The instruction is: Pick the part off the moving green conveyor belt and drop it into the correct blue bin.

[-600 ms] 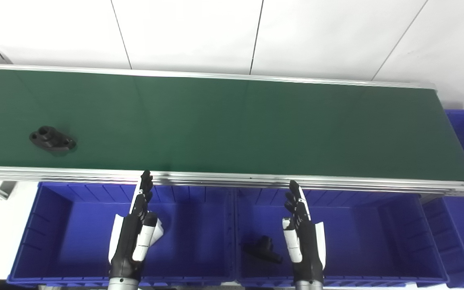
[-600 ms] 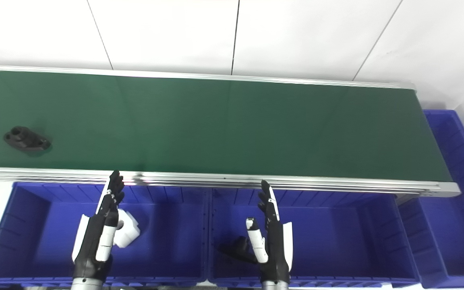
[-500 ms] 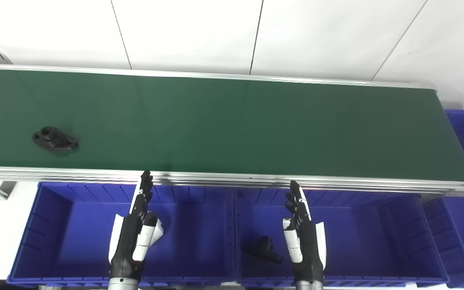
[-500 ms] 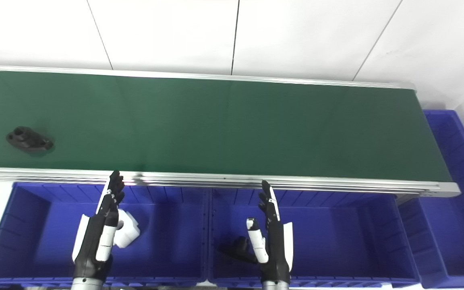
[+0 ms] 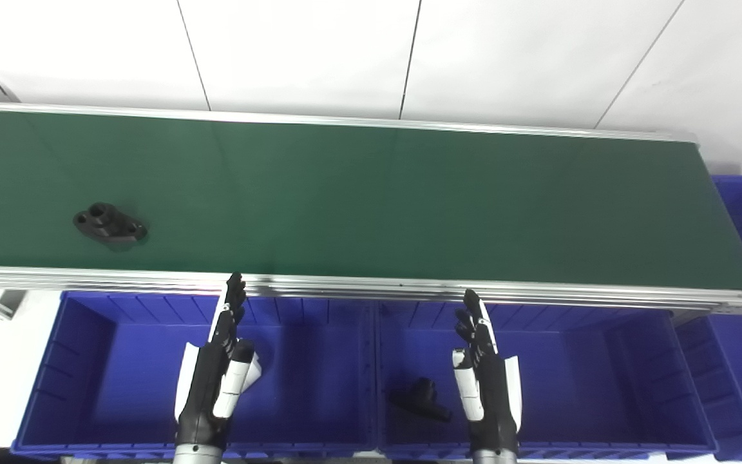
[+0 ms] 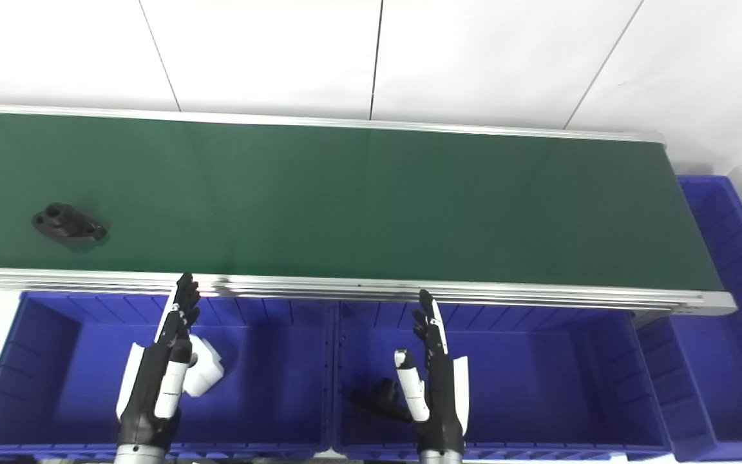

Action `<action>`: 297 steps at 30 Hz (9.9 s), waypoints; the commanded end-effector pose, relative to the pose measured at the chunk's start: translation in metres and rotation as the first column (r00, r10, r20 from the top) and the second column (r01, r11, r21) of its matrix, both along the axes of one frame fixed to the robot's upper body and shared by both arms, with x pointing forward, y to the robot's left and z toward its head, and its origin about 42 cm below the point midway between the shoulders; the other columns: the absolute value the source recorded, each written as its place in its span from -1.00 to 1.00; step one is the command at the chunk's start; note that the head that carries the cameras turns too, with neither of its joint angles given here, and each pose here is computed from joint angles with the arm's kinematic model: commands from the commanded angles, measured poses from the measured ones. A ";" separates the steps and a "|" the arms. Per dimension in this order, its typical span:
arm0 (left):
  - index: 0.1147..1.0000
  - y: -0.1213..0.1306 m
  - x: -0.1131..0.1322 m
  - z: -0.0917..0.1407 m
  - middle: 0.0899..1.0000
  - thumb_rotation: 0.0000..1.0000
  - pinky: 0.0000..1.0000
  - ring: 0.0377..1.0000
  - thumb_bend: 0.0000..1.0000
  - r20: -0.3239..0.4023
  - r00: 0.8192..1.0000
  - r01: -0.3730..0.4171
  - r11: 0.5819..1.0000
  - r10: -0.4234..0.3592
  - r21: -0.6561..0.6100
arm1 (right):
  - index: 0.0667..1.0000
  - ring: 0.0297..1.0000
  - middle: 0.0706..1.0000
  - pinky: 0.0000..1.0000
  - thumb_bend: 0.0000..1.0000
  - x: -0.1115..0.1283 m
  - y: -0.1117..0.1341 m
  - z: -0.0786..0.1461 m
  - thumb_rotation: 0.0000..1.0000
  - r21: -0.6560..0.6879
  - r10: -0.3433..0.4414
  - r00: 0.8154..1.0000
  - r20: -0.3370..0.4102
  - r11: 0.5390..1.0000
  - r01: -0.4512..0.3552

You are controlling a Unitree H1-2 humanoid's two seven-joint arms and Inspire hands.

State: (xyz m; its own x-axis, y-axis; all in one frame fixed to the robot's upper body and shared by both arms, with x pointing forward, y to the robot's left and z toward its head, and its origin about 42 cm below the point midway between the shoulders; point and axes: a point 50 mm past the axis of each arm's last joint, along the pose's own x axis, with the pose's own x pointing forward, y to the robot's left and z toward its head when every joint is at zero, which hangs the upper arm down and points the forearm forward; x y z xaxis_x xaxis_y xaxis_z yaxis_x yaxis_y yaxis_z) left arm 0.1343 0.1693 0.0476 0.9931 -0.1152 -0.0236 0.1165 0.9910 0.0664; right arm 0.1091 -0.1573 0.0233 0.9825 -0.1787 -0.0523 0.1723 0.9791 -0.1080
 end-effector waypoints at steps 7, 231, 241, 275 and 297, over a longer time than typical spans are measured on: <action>1.00 -0.006 0.003 0.005 1.00 1.00 1.00 0.96 0.41 0.040 0.999 0.003 1.000 -0.003 -0.011 | 0.91 0.82 0.91 0.78 0.60 0.002 0.002 0.005 0.96 0.027 -0.002 0.998 0.063 1.000 0.000; 1.00 0.024 0.035 0.044 0.98 0.99 0.84 0.89 0.60 -0.047 0.994 0.095 0.995 -0.096 -0.031 | -0.10 -0.57 -0.14 -0.66 0.06 0.074 -0.048 0.156 -1.00 -0.840 0.197 0.915 -0.352 0.365 -0.402; 1.00 0.022 0.035 0.046 0.98 0.96 0.84 0.88 0.64 -0.044 0.994 0.098 0.994 -0.100 -0.047 | -0.10 -0.53 -0.13 -0.62 0.06 0.068 -0.075 0.146 -1.00 -0.829 0.162 0.879 -0.448 0.292 -0.476; 1.00 0.017 0.032 0.044 0.99 0.91 0.81 0.87 0.60 -0.055 0.994 0.095 0.994 -0.098 -0.055 | 0.23 0.01 0.12 -0.20 1.00 0.061 -0.083 0.120 0.03 -0.829 0.154 0.852 -0.500 0.199 -0.523; 1.00 -0.011 0.011 0.026 0.86 0.90 0.63 0.74 0.37 0.008 0.999 0.039 0.999 -0.039 0.003 | 0.56 0.40 0.55 0.33 0.05 0.000 -0.011 0.105 0.47 0.172 -0.181 0.962 0.205 0.974 0.146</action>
